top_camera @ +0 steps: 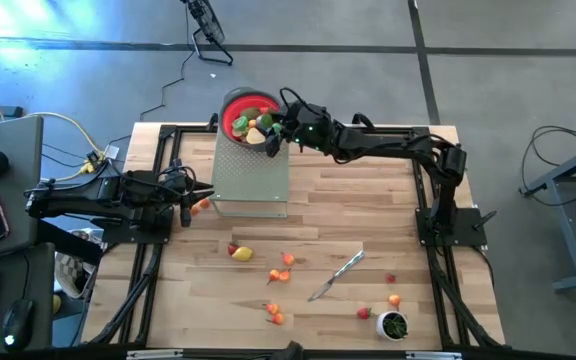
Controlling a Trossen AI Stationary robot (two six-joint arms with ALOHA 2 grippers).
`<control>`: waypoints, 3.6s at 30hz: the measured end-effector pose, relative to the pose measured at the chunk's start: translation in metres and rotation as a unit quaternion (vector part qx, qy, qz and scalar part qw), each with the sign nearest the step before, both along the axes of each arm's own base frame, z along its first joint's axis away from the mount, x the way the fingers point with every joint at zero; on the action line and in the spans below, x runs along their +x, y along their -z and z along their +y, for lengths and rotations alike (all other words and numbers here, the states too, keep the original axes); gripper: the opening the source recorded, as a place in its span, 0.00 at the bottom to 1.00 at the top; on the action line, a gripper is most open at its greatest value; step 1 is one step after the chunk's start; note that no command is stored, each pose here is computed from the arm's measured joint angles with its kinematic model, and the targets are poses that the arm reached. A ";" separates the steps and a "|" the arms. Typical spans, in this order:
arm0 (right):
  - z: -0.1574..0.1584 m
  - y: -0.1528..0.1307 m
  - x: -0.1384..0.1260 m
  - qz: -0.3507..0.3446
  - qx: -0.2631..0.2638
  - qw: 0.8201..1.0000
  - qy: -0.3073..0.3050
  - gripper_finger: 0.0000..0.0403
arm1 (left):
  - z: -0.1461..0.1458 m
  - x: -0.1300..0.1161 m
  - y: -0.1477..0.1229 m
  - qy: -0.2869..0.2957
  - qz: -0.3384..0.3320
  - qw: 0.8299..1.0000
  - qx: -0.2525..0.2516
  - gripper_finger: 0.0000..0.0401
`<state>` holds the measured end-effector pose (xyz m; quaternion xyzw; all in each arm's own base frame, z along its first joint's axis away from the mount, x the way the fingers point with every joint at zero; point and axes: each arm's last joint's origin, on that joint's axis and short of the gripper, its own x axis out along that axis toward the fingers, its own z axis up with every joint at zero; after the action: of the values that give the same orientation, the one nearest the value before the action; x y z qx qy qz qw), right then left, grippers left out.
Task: Pick & Place Fruit
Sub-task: Put the half kiwi into the red strainer on the shelf, then put the blue table knife on the shelf
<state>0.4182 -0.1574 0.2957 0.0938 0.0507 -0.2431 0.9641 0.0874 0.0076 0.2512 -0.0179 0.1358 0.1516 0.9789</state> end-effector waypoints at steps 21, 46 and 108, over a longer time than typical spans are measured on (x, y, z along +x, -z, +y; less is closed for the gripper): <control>0.006 0.002 0.002 0.045 -0.065 0.997 -0.018 0.74 | 0.000 0.000 0.000 0.000 -0.001 1.000 0.000 0.17; 0.048 -0.028 -0.011 0.060 -0.058 0.994 -0.067 0.06 | 0.000 0.000 0.000 0.001 0.002 1.000 0.003 0.17; 0.153 0.016 -0.172 -0.055 -0.058 0.984 -0.161 0.03 | 0.000 0.001 -0.005 -0.005 -0.029 1.000 -0.012 0.17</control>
<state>0.2464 -0.0045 0.2799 0.0415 -0.0019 -0.0821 0.9958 0.0885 0.0077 0.2559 -0.0347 0.1093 0.1545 0.9813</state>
